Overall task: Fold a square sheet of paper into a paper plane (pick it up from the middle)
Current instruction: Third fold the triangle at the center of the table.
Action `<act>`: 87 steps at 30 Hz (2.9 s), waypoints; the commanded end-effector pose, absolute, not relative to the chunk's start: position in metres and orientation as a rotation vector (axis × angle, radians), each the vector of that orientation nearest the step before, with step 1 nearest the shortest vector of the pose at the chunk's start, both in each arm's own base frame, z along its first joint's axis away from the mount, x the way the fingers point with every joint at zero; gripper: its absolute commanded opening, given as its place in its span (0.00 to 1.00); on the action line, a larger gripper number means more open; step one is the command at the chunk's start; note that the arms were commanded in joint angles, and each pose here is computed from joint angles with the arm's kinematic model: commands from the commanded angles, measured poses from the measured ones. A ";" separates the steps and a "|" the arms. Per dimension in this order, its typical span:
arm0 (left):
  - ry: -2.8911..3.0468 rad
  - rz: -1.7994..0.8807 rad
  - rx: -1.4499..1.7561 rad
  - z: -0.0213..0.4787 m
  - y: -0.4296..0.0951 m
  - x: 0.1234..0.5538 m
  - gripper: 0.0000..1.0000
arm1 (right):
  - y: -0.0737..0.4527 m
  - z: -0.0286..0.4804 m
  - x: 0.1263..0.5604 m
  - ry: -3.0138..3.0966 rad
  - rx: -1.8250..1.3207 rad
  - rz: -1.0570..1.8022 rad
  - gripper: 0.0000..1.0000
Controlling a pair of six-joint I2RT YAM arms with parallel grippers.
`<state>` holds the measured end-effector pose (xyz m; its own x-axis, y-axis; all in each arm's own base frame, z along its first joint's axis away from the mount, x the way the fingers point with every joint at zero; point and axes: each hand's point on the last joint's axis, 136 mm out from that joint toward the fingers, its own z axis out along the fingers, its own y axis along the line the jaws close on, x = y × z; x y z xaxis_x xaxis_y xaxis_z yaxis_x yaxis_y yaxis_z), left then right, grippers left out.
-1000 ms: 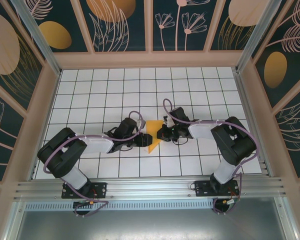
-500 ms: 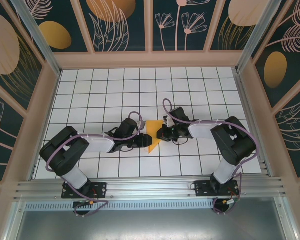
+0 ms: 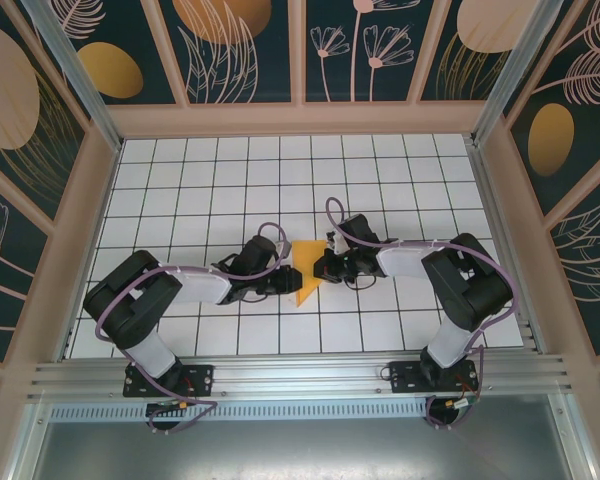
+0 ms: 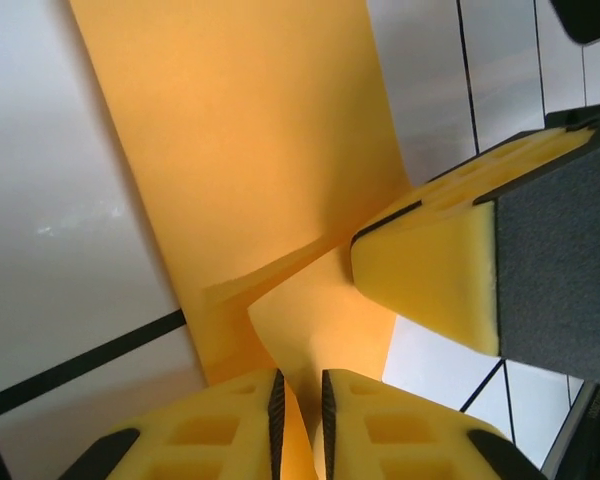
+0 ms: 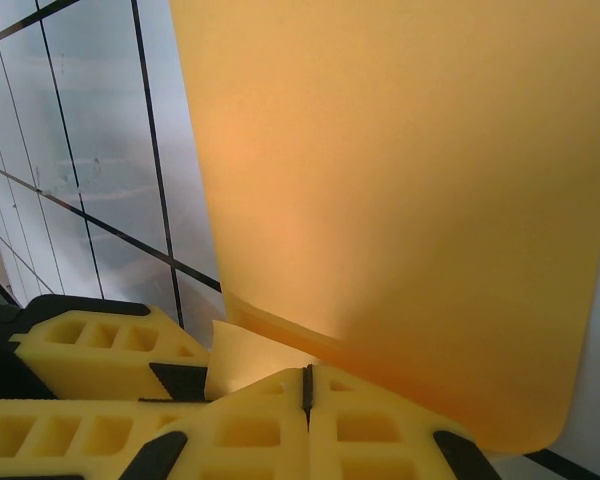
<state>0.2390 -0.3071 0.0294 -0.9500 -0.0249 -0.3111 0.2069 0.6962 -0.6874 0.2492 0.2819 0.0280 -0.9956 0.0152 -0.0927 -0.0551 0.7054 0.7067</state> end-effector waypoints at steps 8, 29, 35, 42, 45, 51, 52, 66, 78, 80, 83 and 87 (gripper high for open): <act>2.605 -0.978 0.216 0.027 -0.302 0.252 0.04 | 0.286 0.033 0.257 2.799 -0.068 1.153 0.06; 2.612 -0.921 0.239 0.018 -0.295 0.252 0.03 | 0.270 0.024 0.311 2.831 -0.048 0.798 0.11; 2.600 -0.920 0.254 0.022 -0.297 0.255 0.04 | 0.267 0.000 0.309 2.899 -0.107 0.696 0.07; 2.577 -0.911 0.279 0.029 -0.299 0.259 0.05 | 0.265 -0.009 0.303 2.921 -0.163 0.673 0.06; 2.571 -0.916 0.287 0.031 -0.301 0.260 0.06 | 0.265 -0.011 0.302 2.930 -0.172 0.675 0.06; 2.613 -0.888 0.272 0.019 -0.298 0.258 0.06 | 0.266 -0.012 0.300 2.934 -0.176 0.681 0.06; 2.620 -0.888 0.268 0.017 -0.297 0.257 0.06 | 0.266 -0.012 0.301 2.932 -0.174 0.678 0.06; 2.652 -0.853 0.233 0.006 -0.288 0.252 0.07 | 0.271 0.000 0.306 2.905 -0.170 0.715 0.08; 2.644 -0.895 0.260 0.007 -0.292 0.249 0.07 | 0.282 0.071 0.282 2.711 -0.099 1.036 0.11; 2.644 -0.892 0.260 0.007 -0.292 0.249 0.07 | 0.286 0.071 0.265 2.711 -0.105 1.094 0.08; 2.643 -0.897 0.266 0.007 -0.293 0.248 0.07 | 0.292 0.072 0.247 2.697 -0.088 1.187 0.05; 2.670 -0.890 0.262 -0.002 -0.292 0.246 0.07 | 0.299 0.068 0.237 2.709 -0.085 1.211 0.03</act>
<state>0.2522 -0.2982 0.0148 -0.9187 0.0596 -0.3905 0.2892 0.7750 -0.5619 0.2370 0.2863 0.0555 -0.9847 0.0004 -0.1744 -0.1203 0.7222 0.6812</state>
